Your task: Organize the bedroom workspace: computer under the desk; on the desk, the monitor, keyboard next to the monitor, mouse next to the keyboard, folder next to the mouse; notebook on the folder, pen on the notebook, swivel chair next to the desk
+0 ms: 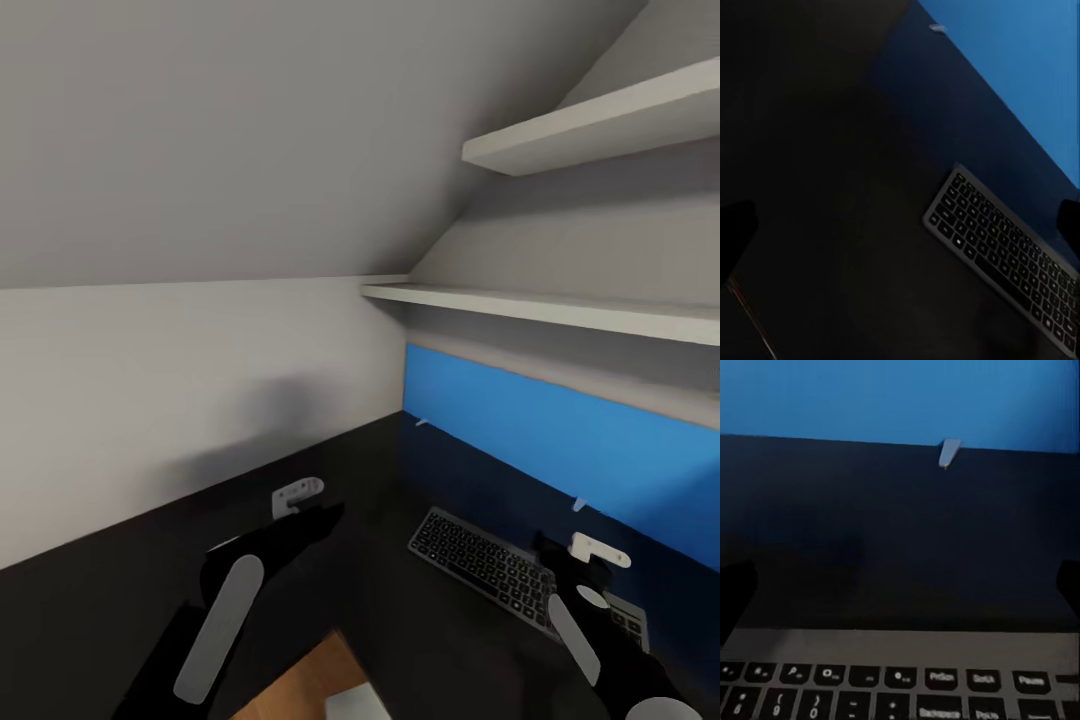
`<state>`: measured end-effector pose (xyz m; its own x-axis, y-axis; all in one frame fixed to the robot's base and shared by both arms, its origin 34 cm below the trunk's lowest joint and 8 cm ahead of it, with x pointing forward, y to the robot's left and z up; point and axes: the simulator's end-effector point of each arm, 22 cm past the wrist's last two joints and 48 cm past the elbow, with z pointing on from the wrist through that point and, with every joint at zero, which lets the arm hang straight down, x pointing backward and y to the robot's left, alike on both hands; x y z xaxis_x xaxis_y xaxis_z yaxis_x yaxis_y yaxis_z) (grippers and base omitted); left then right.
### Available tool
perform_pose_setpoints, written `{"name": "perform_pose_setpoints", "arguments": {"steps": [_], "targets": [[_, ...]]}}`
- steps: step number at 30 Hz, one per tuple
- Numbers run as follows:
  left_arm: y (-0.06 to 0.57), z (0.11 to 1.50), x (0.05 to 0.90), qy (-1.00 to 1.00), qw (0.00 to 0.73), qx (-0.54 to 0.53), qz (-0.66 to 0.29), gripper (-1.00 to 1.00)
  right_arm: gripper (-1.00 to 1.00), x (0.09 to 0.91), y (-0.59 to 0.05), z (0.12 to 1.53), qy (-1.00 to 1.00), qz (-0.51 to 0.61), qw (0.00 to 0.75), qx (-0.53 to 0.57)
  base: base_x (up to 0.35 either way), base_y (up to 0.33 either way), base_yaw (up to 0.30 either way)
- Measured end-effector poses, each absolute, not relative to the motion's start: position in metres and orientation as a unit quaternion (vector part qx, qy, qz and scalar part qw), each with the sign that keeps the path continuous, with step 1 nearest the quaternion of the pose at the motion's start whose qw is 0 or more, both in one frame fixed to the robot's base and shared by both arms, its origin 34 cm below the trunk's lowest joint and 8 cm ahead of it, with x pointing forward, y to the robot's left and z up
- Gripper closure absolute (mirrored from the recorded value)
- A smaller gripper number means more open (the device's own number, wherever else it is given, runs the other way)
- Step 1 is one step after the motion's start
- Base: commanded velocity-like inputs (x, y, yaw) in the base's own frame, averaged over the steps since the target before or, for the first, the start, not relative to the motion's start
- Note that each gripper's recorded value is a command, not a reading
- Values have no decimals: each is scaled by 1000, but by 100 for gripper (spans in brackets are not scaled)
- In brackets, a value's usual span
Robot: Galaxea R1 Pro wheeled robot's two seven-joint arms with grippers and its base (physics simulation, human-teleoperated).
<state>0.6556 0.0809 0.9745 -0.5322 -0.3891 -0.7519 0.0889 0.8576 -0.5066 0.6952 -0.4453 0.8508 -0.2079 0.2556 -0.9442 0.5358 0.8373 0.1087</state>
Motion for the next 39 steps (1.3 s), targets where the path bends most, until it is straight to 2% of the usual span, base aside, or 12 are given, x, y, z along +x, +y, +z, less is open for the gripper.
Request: {"name": "perform_pose_setpoints", "arguments": {"steps": [15,20,24,26,32,33,39], "targets": [[108,995,664,821,497,-121,-256,-100,-100,696,-443,850,770,-123,574,252,0,-18,0],[108,997,664,820,497,-122,-257,-100,-100,723,-459,882,757,-129,586,257,0,0,0],[108,998,664,819,498,-122,-259,-100,-100,743,-511,884,778,-153,545,274,0,0,0],[108,1003,663,815,503,-120,-263,-100,-100,773,-525,917,783,-118,546,274,0,0,0],[107,995,663,814,504,-120,-264,-100,-100,773,-526,906,786,-110,539,281,0,0,0],[107,995,663,813,505,-120,-264,-100,-100,769,-522,890,807,-101,509,282,0,0,0],[107,986,663,813,506,-119,-264,-100,-100,764,-520,872,819,-97,490,282,0,0,0]]}}
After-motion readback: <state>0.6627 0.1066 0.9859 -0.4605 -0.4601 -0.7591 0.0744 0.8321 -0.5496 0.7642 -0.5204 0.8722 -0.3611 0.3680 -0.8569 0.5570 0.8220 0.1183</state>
